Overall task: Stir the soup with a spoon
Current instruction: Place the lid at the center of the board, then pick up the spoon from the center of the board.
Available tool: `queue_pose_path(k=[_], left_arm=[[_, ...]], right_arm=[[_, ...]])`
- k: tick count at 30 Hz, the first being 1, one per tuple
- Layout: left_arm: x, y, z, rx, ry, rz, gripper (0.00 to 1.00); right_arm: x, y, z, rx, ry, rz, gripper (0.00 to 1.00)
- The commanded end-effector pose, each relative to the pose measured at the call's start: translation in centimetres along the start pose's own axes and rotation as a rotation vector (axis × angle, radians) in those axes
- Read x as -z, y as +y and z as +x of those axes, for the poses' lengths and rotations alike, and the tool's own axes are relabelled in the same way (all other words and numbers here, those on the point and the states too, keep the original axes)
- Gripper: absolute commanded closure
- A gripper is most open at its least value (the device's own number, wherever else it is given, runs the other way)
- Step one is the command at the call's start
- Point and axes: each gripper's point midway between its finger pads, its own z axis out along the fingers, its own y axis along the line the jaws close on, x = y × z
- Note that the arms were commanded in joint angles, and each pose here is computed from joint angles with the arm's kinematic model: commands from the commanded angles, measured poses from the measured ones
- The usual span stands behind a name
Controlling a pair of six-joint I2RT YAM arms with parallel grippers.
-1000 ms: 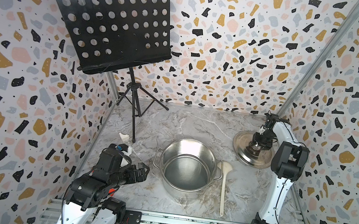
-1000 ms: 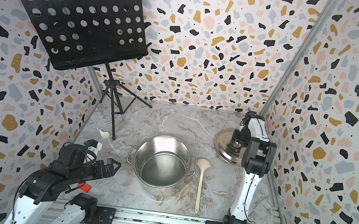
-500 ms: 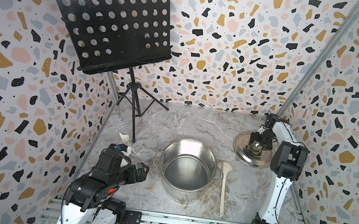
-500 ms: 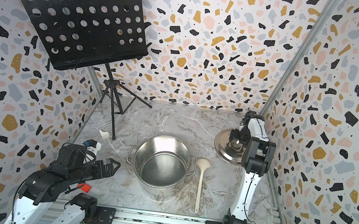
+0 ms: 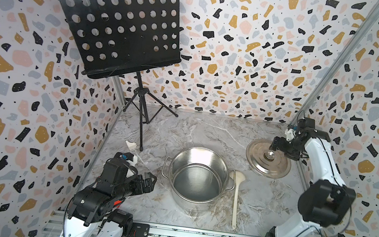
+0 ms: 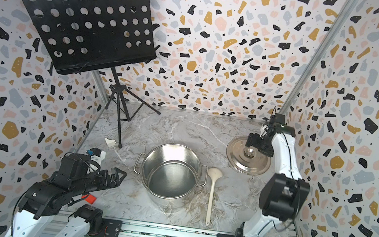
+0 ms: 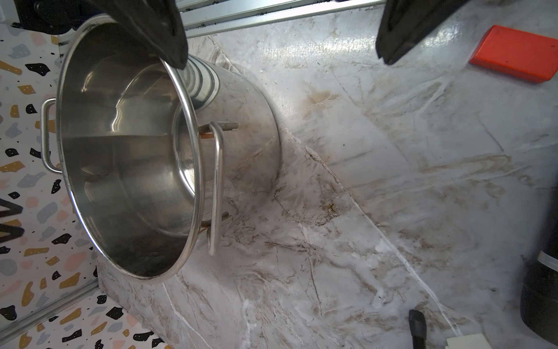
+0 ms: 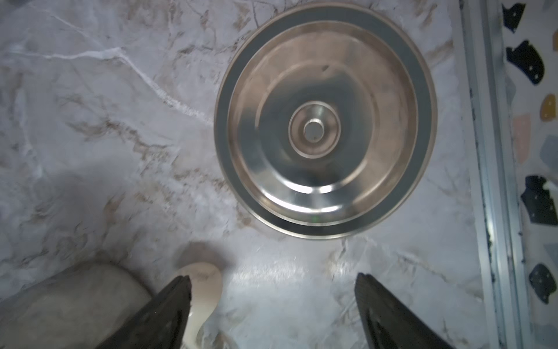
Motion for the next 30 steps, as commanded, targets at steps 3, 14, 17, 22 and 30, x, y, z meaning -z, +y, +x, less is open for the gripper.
queue_pose_path(k=[3, 14, 17, 22, 30], left_arm=[[0.6, -0.5, -0.7, -0.006, -0.054, 0.026, 0.01], [0.8, -0.6, -0.9, -0.006, -0.08, 0.04, 0.01], [0.9, -0.6, -1.0, -0.005, -0.084, 0.04, 0.01], [1.4, -0.8, -1.0, -0.003, -0.091, 0.046, 0.0], [4.6, -2.3, -2.9, -0.007, -0.162, 0.071, 0.01]], right_arm=[[1.0, 3.5, 9.7, 0.004, 0.11, -0.111, 0.16], [0.8, 7.7, 22.2, 0.104, 0.255, -0.288, 0.3], [-1.9, 7.7, 22.6, 0.079, 0.305, -0.268, 0.35], [-6.1, 7.8, 22.6, 0.058, 0.314, -0.284, 0.45], [-8.4, 9.7, 22.1, 0.085, 0.306, -0.389, 0.47]])
